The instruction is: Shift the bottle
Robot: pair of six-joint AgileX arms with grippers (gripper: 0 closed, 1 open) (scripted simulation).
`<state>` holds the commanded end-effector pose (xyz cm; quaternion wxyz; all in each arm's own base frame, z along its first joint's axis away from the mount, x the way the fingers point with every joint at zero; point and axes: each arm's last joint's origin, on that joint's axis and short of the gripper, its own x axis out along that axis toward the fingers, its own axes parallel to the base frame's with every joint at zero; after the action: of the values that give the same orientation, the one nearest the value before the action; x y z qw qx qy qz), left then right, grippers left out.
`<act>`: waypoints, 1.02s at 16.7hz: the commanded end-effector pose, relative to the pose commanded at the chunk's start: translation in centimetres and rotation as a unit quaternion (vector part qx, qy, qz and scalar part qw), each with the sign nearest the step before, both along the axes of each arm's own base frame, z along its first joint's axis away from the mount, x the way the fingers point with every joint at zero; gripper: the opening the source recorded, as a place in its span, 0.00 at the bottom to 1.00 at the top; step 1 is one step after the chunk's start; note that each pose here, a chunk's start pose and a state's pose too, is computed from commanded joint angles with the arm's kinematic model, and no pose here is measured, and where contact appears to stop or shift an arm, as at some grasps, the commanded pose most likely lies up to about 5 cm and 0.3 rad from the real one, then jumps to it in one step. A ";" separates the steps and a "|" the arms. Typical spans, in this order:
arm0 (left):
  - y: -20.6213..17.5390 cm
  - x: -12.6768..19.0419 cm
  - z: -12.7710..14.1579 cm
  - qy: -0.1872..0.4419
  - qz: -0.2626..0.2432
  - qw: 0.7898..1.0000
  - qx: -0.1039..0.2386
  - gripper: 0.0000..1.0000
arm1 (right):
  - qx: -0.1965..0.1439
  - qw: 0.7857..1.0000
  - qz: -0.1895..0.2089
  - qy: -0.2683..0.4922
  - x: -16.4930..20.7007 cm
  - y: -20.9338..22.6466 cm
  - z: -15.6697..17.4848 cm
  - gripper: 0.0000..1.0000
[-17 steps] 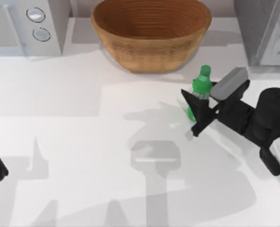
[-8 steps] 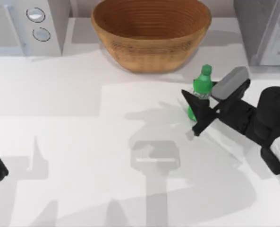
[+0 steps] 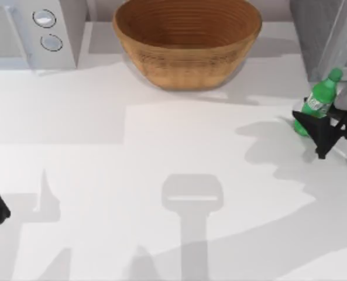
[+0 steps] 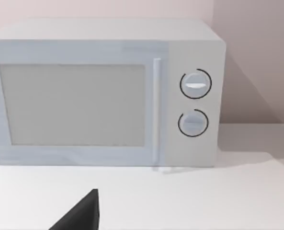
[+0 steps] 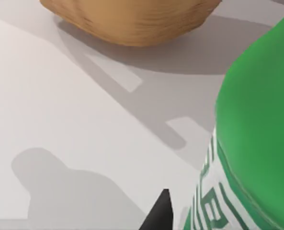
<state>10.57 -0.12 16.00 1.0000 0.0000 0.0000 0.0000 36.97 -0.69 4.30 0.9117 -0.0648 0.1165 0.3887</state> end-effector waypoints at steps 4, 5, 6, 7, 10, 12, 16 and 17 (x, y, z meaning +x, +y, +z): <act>0.0 0.0 0.0 0.000 0.000 1.000 0.000 1.00 | 0.021 0.999 0.006 0.030 -1.7 -9.6 0.6 0.00; 0.0 0.0 0.0 0.000 0.000 1.000 0.000 1.00 | 0.033 0.999 0.004 0.029 -2.6 -11.8 1.1 0.00; 0.0 0.0 0.0 0.000 0.000 1.000 0.000 1.00 | 0.044 0.999 0.001 0.024 -3.5 -13.8 1.6 0.00; 0.0 0.0 0.0 0.000 0.000 1.000 0.000 1.00 | 0.054 0.998 -0.003 0.014 -4.5 -15.7 2.2 0.00; 0.0 0.0 0.0 0.000 0.000 1.000 0.000 1.00 | 0.070 0.997 -0.014 -0.027 -6.9 -19.6 4.1 0.00; 0.0 0.0 0.0 0.000 0.000 1.000 0.000 1.00 | 0.071 0.996 -0.017 -0.043 -7.6 -20.7 4.8 0.00; 0.0 0.0 0.0 0.000 0.000 1.000 0.000 1.00 | 0.074 0.996 -0.017 -0.041 -7.7 -20.6 4.7 0.00; 0.0 0.0 0.0 0.000 0.000 1.000 0.000 1.00 | 0.074 0.996 -0.017 -0.040 -7.7 -20.6 4.6 0.00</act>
<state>10.57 -0.12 16.00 1.0000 0.0000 0.0000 0.0000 29.31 -21.31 8.91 0.9242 -0.0105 0.0517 0.3783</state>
